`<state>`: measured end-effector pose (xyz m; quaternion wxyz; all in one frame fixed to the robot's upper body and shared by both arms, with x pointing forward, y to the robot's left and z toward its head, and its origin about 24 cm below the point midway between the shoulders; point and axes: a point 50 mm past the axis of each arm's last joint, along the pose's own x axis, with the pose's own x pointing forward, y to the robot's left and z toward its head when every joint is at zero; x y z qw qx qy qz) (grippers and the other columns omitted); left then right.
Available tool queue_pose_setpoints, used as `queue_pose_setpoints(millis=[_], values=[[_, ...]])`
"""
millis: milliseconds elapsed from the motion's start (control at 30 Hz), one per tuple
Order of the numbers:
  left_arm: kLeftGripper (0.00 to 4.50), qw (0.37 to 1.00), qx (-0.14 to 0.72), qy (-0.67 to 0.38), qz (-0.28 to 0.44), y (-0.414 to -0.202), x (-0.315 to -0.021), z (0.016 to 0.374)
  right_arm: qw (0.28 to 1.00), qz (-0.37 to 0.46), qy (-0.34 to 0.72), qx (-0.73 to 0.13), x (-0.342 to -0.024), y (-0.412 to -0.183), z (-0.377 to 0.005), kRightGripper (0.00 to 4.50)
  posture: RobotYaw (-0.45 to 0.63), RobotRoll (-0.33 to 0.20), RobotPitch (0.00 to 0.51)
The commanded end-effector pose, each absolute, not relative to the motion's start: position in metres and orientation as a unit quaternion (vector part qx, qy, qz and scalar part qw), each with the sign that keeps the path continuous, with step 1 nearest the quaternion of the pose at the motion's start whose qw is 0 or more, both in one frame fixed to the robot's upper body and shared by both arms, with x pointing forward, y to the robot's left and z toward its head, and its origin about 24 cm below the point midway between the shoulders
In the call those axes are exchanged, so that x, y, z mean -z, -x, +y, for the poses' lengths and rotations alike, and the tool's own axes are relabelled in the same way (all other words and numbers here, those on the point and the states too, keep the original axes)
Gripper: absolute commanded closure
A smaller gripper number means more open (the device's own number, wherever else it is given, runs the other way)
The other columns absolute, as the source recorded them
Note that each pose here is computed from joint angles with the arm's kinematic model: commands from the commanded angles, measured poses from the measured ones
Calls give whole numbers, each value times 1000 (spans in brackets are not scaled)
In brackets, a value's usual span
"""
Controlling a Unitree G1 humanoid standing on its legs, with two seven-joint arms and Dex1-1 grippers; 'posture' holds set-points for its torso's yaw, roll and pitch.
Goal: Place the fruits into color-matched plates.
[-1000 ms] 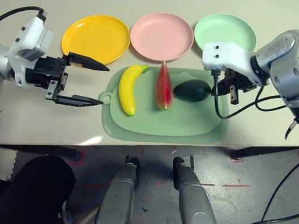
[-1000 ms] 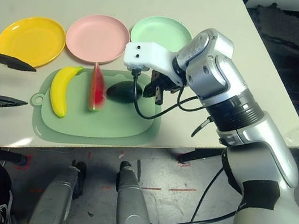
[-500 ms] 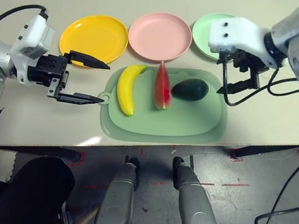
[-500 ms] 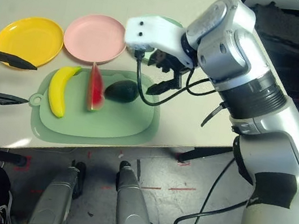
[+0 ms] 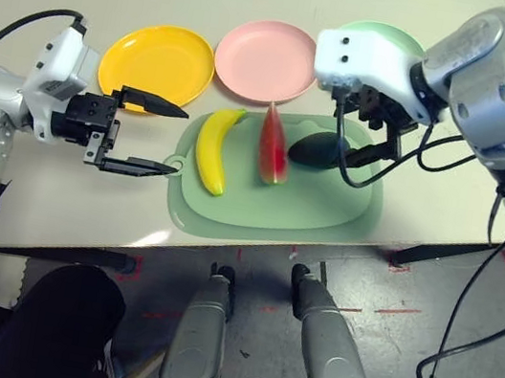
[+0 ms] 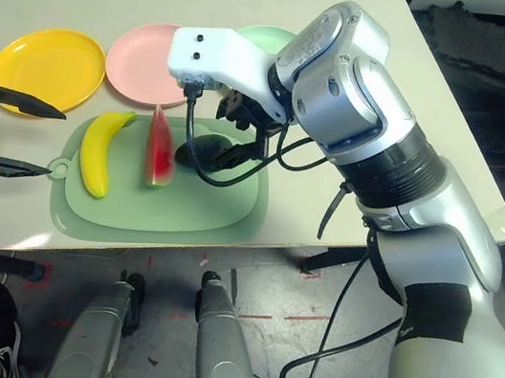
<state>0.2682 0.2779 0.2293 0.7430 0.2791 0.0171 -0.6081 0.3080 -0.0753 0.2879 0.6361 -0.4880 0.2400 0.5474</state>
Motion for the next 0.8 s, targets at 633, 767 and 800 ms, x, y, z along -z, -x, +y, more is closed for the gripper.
queue_pose_setpoints(millis=[633,767,800], values=[[0,741,610,-281,23,-265,-229,280,610,262,496,-560,-255,-314,-70,10,-64,0,328],[0,740,611,-280,23,-265,-229,280,613,260,498,-555,-252,-319,-69,10,-60,0,330],[0,740,611,-280,23,-265,-229,280,613,261,498,-555,-251,-320,-69,10,-60,0,330]])
